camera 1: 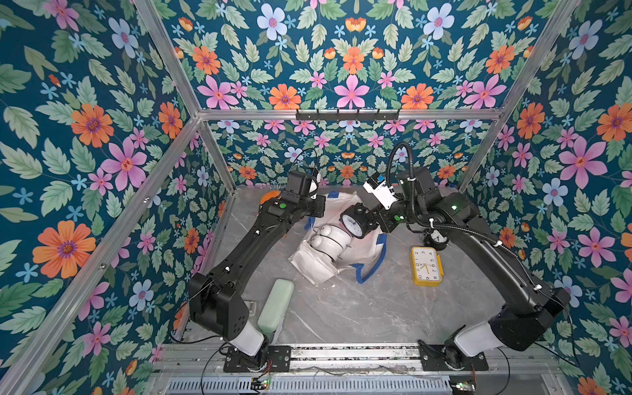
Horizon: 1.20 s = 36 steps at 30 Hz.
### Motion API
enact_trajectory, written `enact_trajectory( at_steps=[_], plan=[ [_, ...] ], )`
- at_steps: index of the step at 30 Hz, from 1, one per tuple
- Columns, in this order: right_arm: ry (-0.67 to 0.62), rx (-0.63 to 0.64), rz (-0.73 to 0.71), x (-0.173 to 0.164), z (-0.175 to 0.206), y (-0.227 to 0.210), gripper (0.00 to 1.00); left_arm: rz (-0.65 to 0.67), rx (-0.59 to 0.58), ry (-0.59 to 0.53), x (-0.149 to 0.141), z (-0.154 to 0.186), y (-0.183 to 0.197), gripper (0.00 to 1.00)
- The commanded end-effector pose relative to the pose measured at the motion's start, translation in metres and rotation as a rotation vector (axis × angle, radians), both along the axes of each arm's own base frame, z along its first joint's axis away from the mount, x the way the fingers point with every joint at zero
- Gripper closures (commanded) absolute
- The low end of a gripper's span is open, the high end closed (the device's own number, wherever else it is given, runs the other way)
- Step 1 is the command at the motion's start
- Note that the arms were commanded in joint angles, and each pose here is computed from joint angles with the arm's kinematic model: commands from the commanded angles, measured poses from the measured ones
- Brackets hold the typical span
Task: Take the alarm clock out of the canvas bag
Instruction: Pick up the alarm from the canvas bag, then place the alarm at the center of the board.
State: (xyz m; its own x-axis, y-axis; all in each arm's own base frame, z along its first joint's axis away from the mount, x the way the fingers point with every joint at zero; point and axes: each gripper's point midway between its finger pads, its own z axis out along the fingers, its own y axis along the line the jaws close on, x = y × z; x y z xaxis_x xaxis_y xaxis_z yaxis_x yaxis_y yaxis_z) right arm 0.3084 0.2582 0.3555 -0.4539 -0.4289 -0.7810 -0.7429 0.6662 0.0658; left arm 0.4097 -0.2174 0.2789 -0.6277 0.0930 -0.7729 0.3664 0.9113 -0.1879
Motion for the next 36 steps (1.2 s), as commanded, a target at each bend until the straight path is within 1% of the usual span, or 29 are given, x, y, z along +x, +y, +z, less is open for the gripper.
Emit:
enact_trajectory(
  at_steps=[1,5,10,15,17,21,24,32,33,36],
  plan=[
    [-0.010,0.006,-0.029,-0.008,0.015,-0.013,1.00,0.023,-0.032,-0.066,0.009,0.019,0.001,1.00],
    [-0.011,0.060,-0.106,-0.003,0.035,-0.037,1.00,0.023,-0.031,-0.068,0.009,0.020,0.003,1.00],
    [-0.012,0.133,-0.243,0.010,0.052,-0.079,1.00,0.023,-0.031,-0.063,0.008,0.019,0.003,1.00],
    [0.014,0.214,-0.415,0.033,0.057,-0.126,1.00,0.023,-0.033,-0.062,0.008,0.019,0.003,1.00],
    [0.023,0.218,-0.480,0.043,0.052,-0.142,1.00,0.021,-0.036,-0.062,0.008,0.020,0.003,1.00],
    [0.025,0.176,-0.588,0.069,0.030,-0.165,1.00,0.019,-0.042,-0.057,0.008,0.019,0.002,1.00],
    [0.076,0.180,-0.671,0.092,0.007,-0.179,1.00,0.015,-0.047,-0.049,0.007,0.018,0.000,1.00],
    [0.200,0.190,-0.748,0.142,-0.056,-0.181,1.00,0.016,-0.044,-0.038,0.007,0.013,0.000,1.00],
    [0.229,0.183,-0.756,0.151,-0.071,-0.179,1.00,0.016,-0.044,-0.038,0.008,0.013,0.000,1.00],
    [0.298,0.183,-0.772,0.165,-0.098,-0.177,1.00,0.014,-0.046,-0.035,0.008,0.013,-0.001,1.00]
  ],
)
